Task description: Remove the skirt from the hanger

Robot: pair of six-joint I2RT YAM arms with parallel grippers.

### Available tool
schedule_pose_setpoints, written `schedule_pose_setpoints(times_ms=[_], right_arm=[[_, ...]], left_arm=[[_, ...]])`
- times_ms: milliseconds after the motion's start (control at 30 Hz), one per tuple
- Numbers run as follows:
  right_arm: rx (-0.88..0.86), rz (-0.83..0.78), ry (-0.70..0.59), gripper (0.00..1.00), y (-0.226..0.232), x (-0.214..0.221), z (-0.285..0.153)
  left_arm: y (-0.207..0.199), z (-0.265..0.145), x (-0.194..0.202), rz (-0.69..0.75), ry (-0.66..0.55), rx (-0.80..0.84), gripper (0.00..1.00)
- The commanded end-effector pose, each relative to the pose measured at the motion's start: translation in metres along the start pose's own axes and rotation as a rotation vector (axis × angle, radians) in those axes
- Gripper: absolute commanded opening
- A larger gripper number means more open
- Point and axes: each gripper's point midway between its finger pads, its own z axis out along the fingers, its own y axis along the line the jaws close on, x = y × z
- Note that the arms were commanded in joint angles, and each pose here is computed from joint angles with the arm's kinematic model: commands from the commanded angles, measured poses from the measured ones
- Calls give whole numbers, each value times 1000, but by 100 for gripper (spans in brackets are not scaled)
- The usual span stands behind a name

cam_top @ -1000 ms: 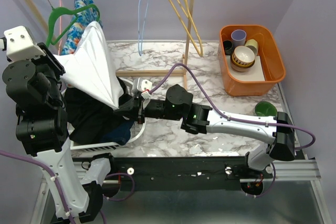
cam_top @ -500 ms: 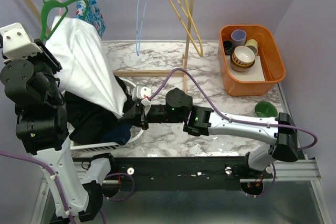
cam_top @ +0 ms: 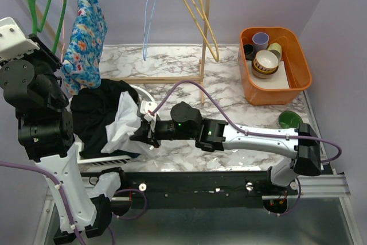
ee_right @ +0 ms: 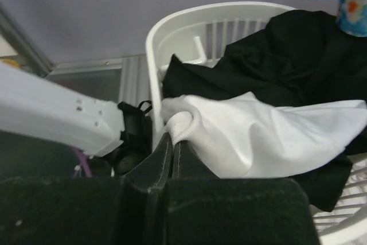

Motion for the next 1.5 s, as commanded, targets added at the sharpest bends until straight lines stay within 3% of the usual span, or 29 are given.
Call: schedule_pose_setpoints(times_ms=[0,167,267,400,467,567,800,900,933,1000,1133,1267,1467], right_arm=[[225,2,-16,1,-43,-16,17],[341,-41,-124,1,-68,-68,30],[361,-49,-136,1,-75,-66,42],[338,57,2,2,-70,5,60],[332,97,48,17,-67,37,62],[328,123,174,29,-64,88,63],[364,178,314,28,-66,136,61],[372,175,332,39,-68,131,61],[390,166,319,52,-71,124,60],[406,158,307,64,-73,112,56],[429,147,246,100,-75,71,39],[449,136,153,100,-73,18,8],[408,132,71,100,-59,-26,-26]], left_arm=[[-5,-13,-47,-108,-173,40,0],[-12,-17,-51,-144,-180,84,0],[-17,-20,-54,-157,-186,117,0],[-34,-18,-48,-149,-174,205,0],[-37,-18,-43,-144,-153,222,0],[-41,-15,-20,-151,-89,232,0],[-39,-15,13,-127,-34,225,0],[-35,-17,10,-126,-46,209,0],[-36,-17,9,-123,-49,215,0],[-39,-18,8,-118,-44,233,0],[-47,-17,21,-123,4,268,0],[-54,-15,40,-124,46,304,0],[-67,-3,64,-127,85,352,0]])
